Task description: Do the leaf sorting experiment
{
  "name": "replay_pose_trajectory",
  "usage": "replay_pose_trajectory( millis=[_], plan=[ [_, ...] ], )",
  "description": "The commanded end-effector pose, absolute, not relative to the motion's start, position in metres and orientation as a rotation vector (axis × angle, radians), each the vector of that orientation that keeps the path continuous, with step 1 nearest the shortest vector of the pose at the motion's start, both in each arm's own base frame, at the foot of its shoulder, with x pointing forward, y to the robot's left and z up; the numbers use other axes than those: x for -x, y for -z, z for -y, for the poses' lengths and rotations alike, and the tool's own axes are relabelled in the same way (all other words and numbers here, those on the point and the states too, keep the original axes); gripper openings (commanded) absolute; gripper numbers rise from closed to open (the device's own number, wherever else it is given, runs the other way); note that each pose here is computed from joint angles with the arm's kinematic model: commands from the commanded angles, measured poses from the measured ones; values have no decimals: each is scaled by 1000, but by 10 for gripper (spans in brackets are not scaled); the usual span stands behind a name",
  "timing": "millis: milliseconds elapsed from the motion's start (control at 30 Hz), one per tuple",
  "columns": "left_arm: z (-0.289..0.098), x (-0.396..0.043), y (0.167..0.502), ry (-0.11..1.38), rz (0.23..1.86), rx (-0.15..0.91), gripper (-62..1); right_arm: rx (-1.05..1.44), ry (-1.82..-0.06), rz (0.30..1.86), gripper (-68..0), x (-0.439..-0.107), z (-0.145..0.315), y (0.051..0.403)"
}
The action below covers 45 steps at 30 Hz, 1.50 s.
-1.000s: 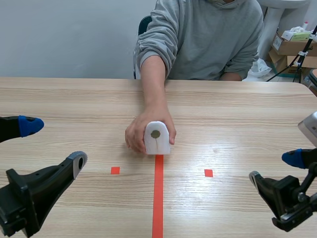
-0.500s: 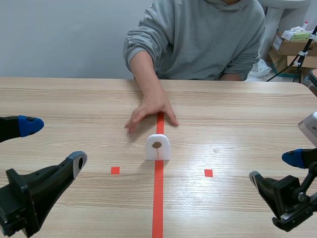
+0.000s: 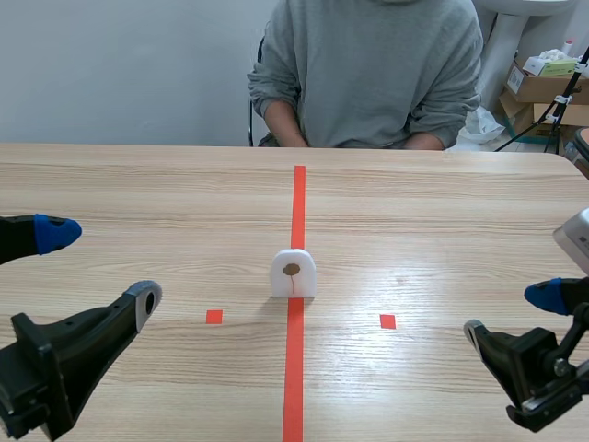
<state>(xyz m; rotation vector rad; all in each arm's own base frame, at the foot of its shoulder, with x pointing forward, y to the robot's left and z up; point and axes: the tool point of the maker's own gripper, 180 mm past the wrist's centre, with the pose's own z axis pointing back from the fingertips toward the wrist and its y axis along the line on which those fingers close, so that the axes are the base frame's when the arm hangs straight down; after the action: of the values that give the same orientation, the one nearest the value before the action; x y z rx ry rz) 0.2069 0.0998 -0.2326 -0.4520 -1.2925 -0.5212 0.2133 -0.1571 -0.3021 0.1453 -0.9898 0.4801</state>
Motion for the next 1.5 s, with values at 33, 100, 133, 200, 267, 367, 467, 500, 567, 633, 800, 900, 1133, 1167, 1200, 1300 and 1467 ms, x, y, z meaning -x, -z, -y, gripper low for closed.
replay_pose_trajectory(
  millis=[33,100,133,200,267,367,467,500,567,633,800,900,1133,1167,1200,1300,1467],
  plan=[
    [-96,-208,223,514,1327,471,14,-144,-485,1020,-234,-218,158,294],
    [-96,-208,223,514,1327,471,14,-144,-485,1020,-234,-218,158,294],
    [-96,-208,223,514,1327,471,14,-144,-485,1020,-234,-218,158,294],
    [-96,-208,223,514,1327,470,14,-143,-485,1020,-234,-218,158,294],
    [-96,-208,223,514,1327,470,14,-138,-490,1018,-234,-218,158,294],
    [-96,-208,223,514,1327,470,14,-132,-496,1016,-234,-218,159,295],
    [-96,-208,223,514,1327,470,14,-122,-505,1013,-234,-218,159,295],
    [-96,-208,223,514,1327,470,14,-118,-509,1011,-234,-218,160,296],
    [-96,-208,223,514,1327,470,14,-116,-511,1010,-234,-217,160,296],
    [-96,-208,223,514,1327,470,14,-112,-511,998,-234,-216,161,298],
    [-96,-208,223,514,1327,470,14,-85,-530,965,-234,-214,164,303],
    [-96,-208,223,515,1327,470,14,-74,-533,954,-234,-216,166,304],
    [-96,-208,225,517,1318,468,14,-67,-534,957,-234,-220,167,302],
    [-95,-207,227,523,1303,466,14,-67,-534,957,-234,-220,167,302],
    [-95,-208,230,534,1292,456,14,-66,-534,953,-234,-219,167,303],
    [-98,-213,243,579,1257,413,14,-65,-534,950,-234,-219,167,303],
    [-99,-233,262,631,1243,392,14,-65,-534,950,-234,-219,167,303]
  ],
)
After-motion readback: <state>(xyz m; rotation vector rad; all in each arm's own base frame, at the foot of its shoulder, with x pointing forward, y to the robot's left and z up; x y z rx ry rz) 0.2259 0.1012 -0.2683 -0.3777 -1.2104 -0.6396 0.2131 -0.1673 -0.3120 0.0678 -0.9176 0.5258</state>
